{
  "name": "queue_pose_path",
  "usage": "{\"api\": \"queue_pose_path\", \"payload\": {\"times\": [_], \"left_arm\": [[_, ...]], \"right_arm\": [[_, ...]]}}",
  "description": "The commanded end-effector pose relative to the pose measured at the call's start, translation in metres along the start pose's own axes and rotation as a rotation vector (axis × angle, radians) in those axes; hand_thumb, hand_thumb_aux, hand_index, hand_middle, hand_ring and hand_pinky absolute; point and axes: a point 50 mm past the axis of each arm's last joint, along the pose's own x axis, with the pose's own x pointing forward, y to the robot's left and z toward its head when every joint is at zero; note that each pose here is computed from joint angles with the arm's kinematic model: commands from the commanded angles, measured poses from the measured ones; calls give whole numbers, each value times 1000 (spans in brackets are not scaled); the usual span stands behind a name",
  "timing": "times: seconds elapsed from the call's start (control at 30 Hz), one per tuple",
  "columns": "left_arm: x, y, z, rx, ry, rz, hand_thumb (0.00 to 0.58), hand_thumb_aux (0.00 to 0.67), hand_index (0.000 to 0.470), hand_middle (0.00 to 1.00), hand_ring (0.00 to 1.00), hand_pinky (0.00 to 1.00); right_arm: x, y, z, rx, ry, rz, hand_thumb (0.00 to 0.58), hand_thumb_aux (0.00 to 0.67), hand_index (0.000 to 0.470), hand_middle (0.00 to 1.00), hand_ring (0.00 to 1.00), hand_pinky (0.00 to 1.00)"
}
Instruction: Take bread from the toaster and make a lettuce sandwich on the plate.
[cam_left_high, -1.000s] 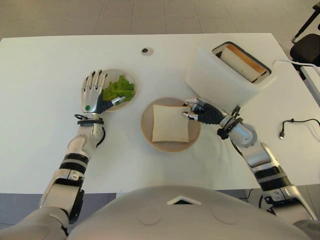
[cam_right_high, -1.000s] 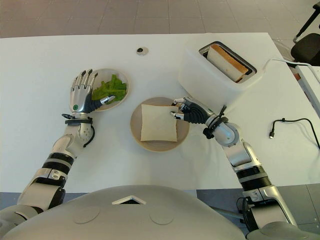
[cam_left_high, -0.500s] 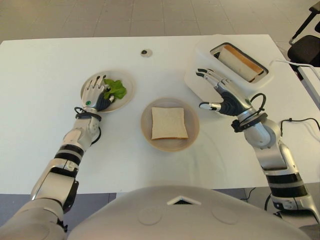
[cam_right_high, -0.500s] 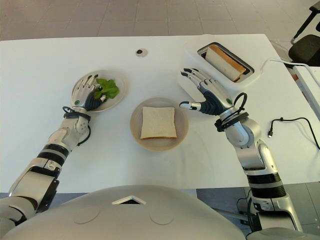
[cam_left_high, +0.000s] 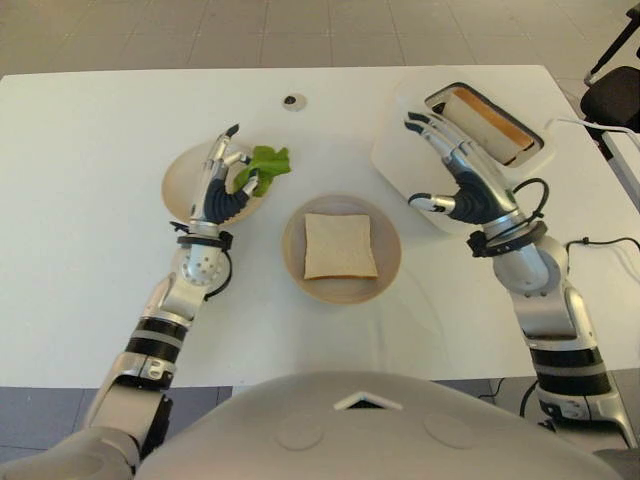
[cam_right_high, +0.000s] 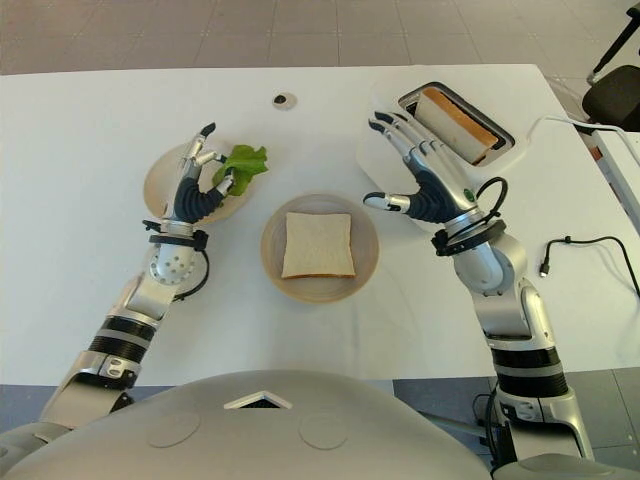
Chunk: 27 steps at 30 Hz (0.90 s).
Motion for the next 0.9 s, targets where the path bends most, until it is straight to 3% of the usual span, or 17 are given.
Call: {"api": "queue_pose_path", "payload": {"times": [0.03, 0.27, 0.47, 0.53, 0.6, 0.67, 0.7, 0.73, 0.8, 0.9], "left_arm": [[-9, -24, 17, -107, -57, -146, 580, 670, 470, 0, 0, 0], [-42, -83, 28, -81, -130, -589, 580, 670, 470, 0, 0, 0], [-49, -99, 11, 21, -90, -670, 580, 670, 470, 0, 0, 0], [-48, -99, 9, 42, -91, -664, 572, 594, 417, 0, 0, 0], [-47, -97, 8, 54, -91, -650, 531, 476, 334, 0, 0, 0], [-45, -94, 9, 63, -96, -624, 445, 347, 243, 0, 0, 0], [-44, -92, 10, 67, -101, -610, 268, 179, 125, 0, 0, 0], [-43, -91, 12, 67, -108, -595, 168, 105, 74, 0, 0, 0], [-40, -88, 16, 65, -120, -574, 116, 71, 50, 0, 0, 0], [-41, -85, 18, 60, -119, -547, 144, 89, 63, 0, 0, 0]], "right_arm": [[-7, -19, -3, -11, 22, -62, 0, 0, 0, 0, 0, 0], [-26, -90, -10, -173, 117, -346, 0, 0, 0, 0, 0, 0], [-30, -111, -35, -314, 251, -375, 0, 0, 0, 0, 0, 0], [-32, -106, -47, -356, 317, -315, 0, 0, 0, 0, 0, 0], [-34, -96, -62, -374, 386, -225, 0, 0, 0, 0, 0, 0], [-33, -79, -78, -370, 439, -118, 0, 0, 0, 0, 0, 0], [-31, -70, -84, -362, 448, -70, 0, 0, 0, 0, 0, 0], [-29, -62, -88, -361, 450, -30, 0, 0, 0, 0, 0, 0], [-23, -50, -88, -353, 429, 16, 0, 0, 0, 0, 0, 0], [-9, -39, -81, -338, 372, 55, 0, 0, 0, 0, 0, 0]]}}
